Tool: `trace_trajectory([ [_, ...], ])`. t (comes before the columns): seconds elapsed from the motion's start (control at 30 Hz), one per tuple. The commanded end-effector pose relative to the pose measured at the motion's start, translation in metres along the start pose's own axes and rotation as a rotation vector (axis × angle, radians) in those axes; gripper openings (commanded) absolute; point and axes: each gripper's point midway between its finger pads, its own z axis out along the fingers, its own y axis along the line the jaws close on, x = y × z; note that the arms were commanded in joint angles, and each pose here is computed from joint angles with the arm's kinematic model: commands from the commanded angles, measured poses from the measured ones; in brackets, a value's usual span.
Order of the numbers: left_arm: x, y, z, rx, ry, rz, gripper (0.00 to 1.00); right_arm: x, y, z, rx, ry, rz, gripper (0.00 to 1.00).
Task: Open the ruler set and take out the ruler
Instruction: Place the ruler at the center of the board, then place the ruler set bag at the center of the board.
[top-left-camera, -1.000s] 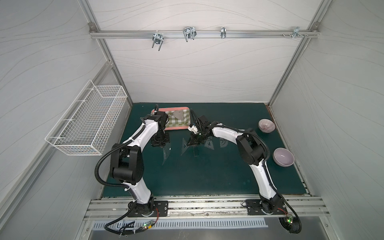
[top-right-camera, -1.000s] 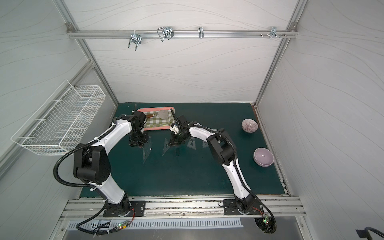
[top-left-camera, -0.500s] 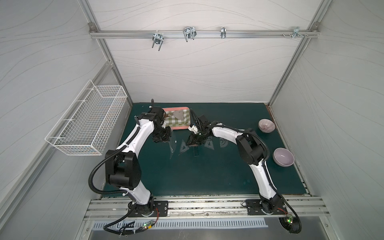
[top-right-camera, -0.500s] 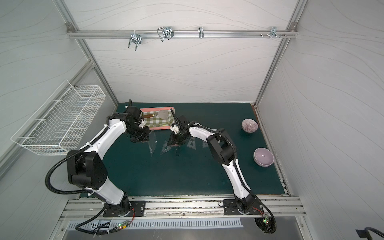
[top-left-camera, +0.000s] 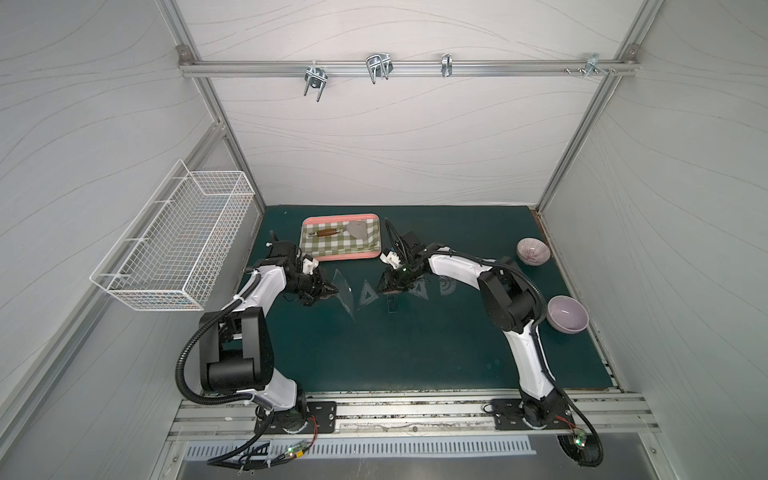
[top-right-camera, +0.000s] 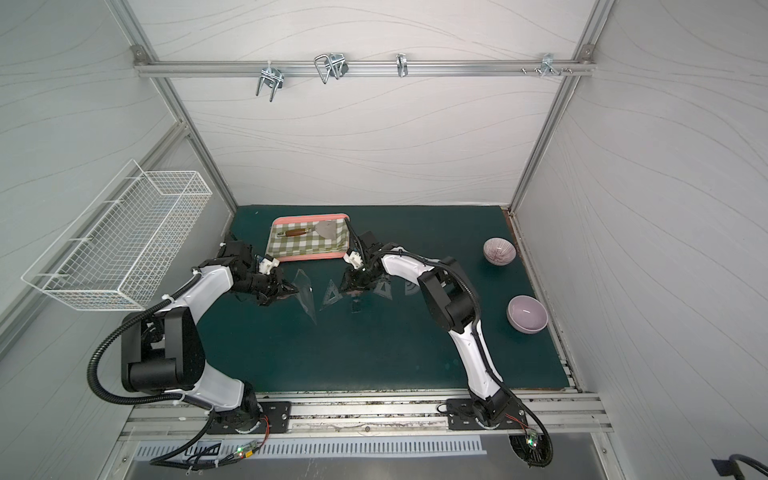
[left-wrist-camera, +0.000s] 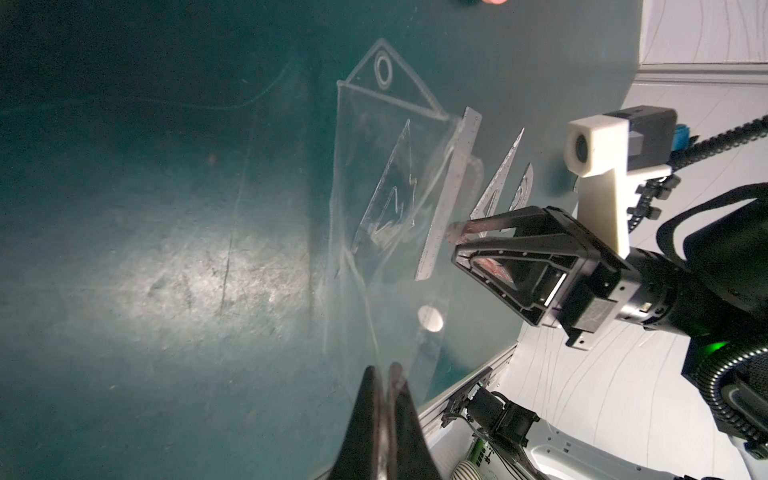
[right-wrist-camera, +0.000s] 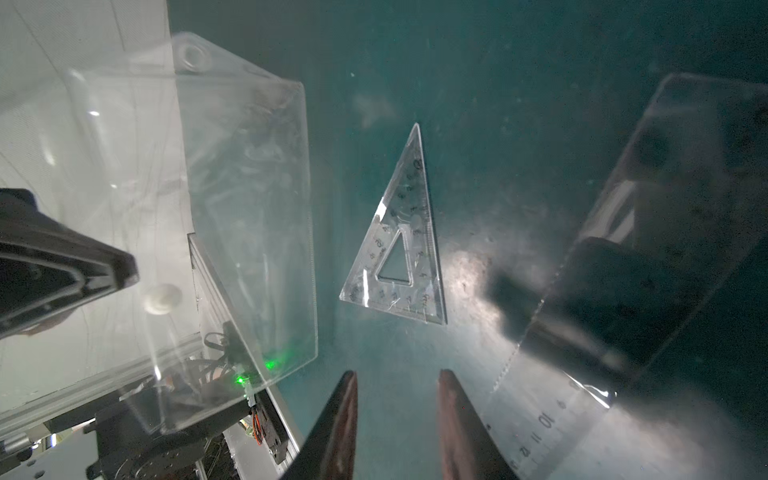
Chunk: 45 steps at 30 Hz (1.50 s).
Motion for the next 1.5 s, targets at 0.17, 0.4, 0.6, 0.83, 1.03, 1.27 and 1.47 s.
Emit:
trace_trajectory([
  [0.17,-0.006,0.008,0.005,0.036,0.019,0.024,0.0,-0.003,0.014,-0.022,-0.019,-0.044,-0.047,0.35],
  [0.4,0.001,0.042,0.014,-0.102,0.066,-0.036,0.0,-0.006,0.013,-0.031,-0.021,-0.065,-0.053,0.35],
  [0.6,0.002,0.069,0.013,-0.251,0.07,-0.062,0.0,-0.005,0.015,-0.034,-0.027,-0.073,-0.06,0.35],
  [0.83,-0.002,0.093,0.002,-0.414,0.052,-0.074,0.19,-0.003,0.014,-0.039,-0.031,-0.078,-0.067,0.35],
  [1.03,-0.01,0.096,-0.009,-0.478,0.021,-0.059,0.29,0.002,0.01,-0.042,-0.026,-0.077,-0.063,0.35],
  [1.27,-0.035,0.073,-0.048,-0.534,-0.119,0.042,0.32,0.007,0.006,-0.063,0.017,-0.105,-0.094,0.39],
  [1.47,-0.083,0.012,-0.074,-0.343,-0.47,0.186,0.41,0.003,-0.007,-0.109,0.076,-0.192,-0.134,0.99],
])
